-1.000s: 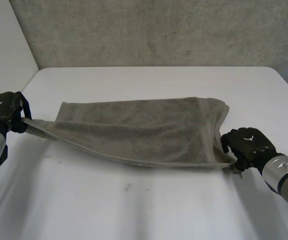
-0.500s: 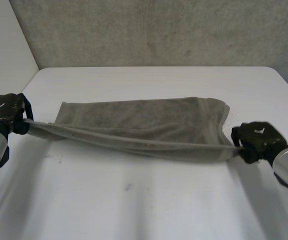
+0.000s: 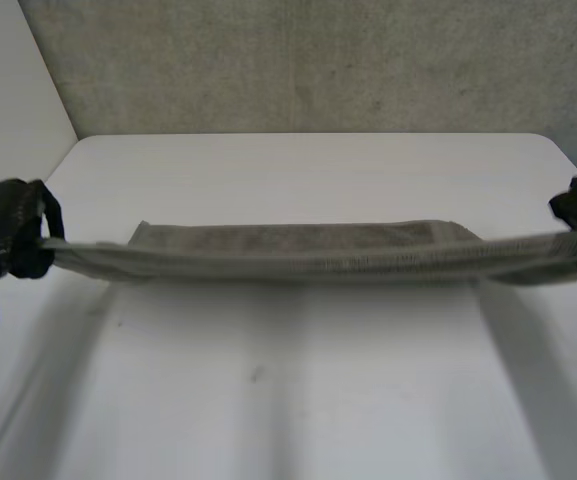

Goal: Fold the towel.

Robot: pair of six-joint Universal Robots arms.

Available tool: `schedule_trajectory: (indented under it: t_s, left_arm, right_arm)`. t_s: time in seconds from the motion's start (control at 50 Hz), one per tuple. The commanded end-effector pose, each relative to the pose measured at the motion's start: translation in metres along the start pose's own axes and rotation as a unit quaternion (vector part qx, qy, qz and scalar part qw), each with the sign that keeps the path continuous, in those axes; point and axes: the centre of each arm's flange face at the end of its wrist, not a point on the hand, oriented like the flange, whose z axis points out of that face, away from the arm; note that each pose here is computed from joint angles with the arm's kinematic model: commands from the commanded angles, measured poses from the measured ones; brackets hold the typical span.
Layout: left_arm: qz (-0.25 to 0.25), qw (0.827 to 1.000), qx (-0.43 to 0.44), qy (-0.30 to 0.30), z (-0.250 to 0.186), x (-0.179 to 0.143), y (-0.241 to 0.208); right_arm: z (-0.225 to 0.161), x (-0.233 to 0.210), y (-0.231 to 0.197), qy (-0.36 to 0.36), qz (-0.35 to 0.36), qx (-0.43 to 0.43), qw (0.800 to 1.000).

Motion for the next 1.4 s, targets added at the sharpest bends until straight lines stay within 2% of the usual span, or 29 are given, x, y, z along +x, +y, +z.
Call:
schedule_trajectory:
  t_s: [0.02,0.1,0.28,0.44,0.6,0.74,0.86,0.98,1.04,1.1,1.14,1.18,1.28,1.4]
  left_arm:
    - [0.016,0.998,-0.060,0.027,0.015,0.011,0.026]
    - [0.032,0.994,-0.093,0.041,0.036,0.019,0.043]
    - [0.040,0.992,-0.108,0.048,0.080,0.022,0.058]
    - [0.046,0.993,-0.087,0.064,0.127,0.041,0.062]
    - [0.053,0.996,-0.070,0.020,0.179,0.042,0.077]
    - [0.052,0.997,-0.055,0.013,0.204,0.043,0.084]
    - [0.052,0.997,-0.053,0.018,0.215,0.046,0.096]
    - [0.050,0.998,-0.044,0.020,0.219,0.047,0.100]
    - [0.049,0.998,-0.031,0.021,0.219,0.050,0.096]
    - [0.047,0.998,-0.022,0.025,0.216,0.054,0.087]
    - [0.046,0.999,-0.005,0.024,0.209,0.053,0.066]
    - [0.046,0.999,0.000,0.023,0.203,0.052,0.057]
    - [0.045,0.999,0.007,0.023,0.177,0.048,0.033]
    - [0.046,0.998,-0.008,0.033,0.130,0.049,0.024]
  right_arm:
    - [0.035,-0.019,0.026,-0.058,0.011,-0.037,0.998]
    - [0.055,-0.024,0.036,-0.076,0.015,-0.045,0.996]
    - [0.098,-0.039,0.030,-0.085,-0.010,-0.027,0.996]
    - [0.154,-0.044,0.033,-0.045,-0.031,-0.017,0.998]
    - [0.197,-0.047,0.024,-0.008,-0.048,0.027,0.998]
    - [0.230,-0.049,0.020,0.029,-0.063,0.060,0.996]
    - [0.249,-0.055,0.026,0.033,-0.066,0.062,0.995]
    - [0.258,-0.057,0.028,0.035,-0.063,0.068,0.995]
    - [0.261,-0.049,0.022,0.059,-0.064,0.084,0.993]
    - [0.261,-0.035,0.012,0.091,-0.050,0.104,0.989]
    - [0.256,-0.025,0.004,0.105,-0.030,0.115,0.987]
    - [0.240,-0.005,-0.014,0.120,0.025,0.135,0.983]
    - [0.212,0.006,-0.022,0.114,0.087,0.140,0.980]
    - [0.167,-0.013,-0.011,0.078,0.106,0.103,0.986]
